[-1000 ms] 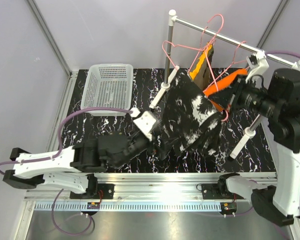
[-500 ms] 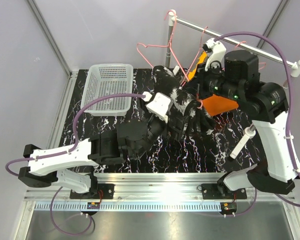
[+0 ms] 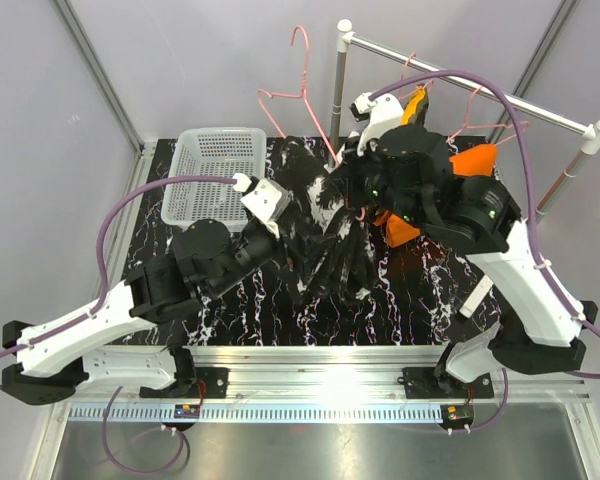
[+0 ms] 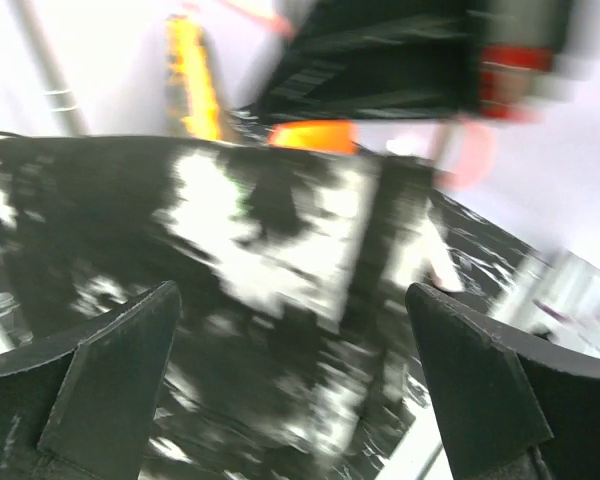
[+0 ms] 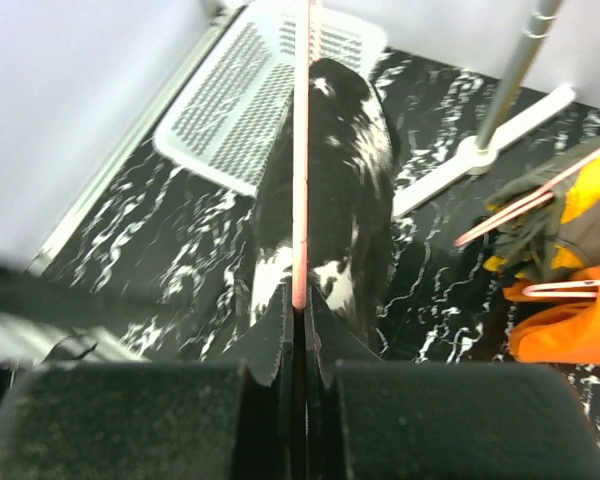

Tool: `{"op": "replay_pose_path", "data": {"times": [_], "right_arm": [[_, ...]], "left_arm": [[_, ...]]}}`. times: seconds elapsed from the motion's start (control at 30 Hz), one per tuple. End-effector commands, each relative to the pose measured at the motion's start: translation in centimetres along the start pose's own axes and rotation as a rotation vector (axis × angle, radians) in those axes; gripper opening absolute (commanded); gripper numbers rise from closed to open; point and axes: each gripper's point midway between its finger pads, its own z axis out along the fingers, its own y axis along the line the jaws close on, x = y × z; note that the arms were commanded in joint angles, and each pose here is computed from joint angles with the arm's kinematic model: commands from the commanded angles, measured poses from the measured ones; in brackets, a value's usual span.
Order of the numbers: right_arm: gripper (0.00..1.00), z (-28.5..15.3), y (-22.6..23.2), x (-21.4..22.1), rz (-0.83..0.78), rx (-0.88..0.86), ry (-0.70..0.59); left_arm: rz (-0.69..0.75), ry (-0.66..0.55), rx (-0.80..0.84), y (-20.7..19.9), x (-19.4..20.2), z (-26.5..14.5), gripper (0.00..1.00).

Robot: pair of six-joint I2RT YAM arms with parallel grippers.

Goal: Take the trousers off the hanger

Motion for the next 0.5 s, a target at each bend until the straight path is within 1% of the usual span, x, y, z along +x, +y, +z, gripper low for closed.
{"op": "replay_pose_path", "data": {"times": [0.0, 0.13, 0.17, 0.2, 0.23, 0.27, 0.33, 0.37, 0.43, 0.47], "right_arm": [[0.0, -1.1, 0.0, -7.1, 0.136, 0.079, -0.275], [0.0, -0.6, 1.3, -7.0, 0.124, 0.106, -0.28], [0.0, -0.3, 1.8, -7.0, 0.123, 0.105, -0.278], [0.0, -0.4, 2.0, -6.9, 0.124, 0.125, -0.284], [0.0, -0.1, 2.3, -7.0, 0.119, 0.132, -0.287], [0.0, 0.0, 2.4, -6.9, 0.117, 0.14, -0.285], [0.0, 0.0, 2.5, -7.0, 0.121, 0.16, -0.294], [0.0, 0.3, 2.7, -6.9, 0.118, 0.167, -0.294], [0.0, 0.4, 2.8, -6.9, 0.112, 0.176, -0.298], [0.0, 0.6, 2.9, -6.8, 0.109, 0.183, -0.297]], "left_arm": [[0.008, 0.018, 0.201, -3.4, 1.1, -0.5, 0.99], [0.006, 0.004, 0.14, -2.2, 1.6, -0.3, 0.99], [0.009, 0.001, 0.069, -1.0, 1.6, -0.1, 0.99], [0.017, 0.013, 0.049, -0.7, 1.8, 0.1, 0.99], [0.03, 0.021, 0.009, -0.1, 1.9, 0.5, 0.96], [0.034, 0.025, -0.012, 0.2, 1.9, 0.7, 0.95], [0.048, 0.034, -0.082, 1.3, 2.1, 0.9, 0.9], [0.051, 0.04, -0.095, 1.5, 2.4, 1.0, 0.84], [0.057, 0.039, -0.119, 2.0, 2.5, 0.9, 0.77], [0.054, 0.036, -0.125, 2.2, 2.5, 0.6, 0.71]]}}
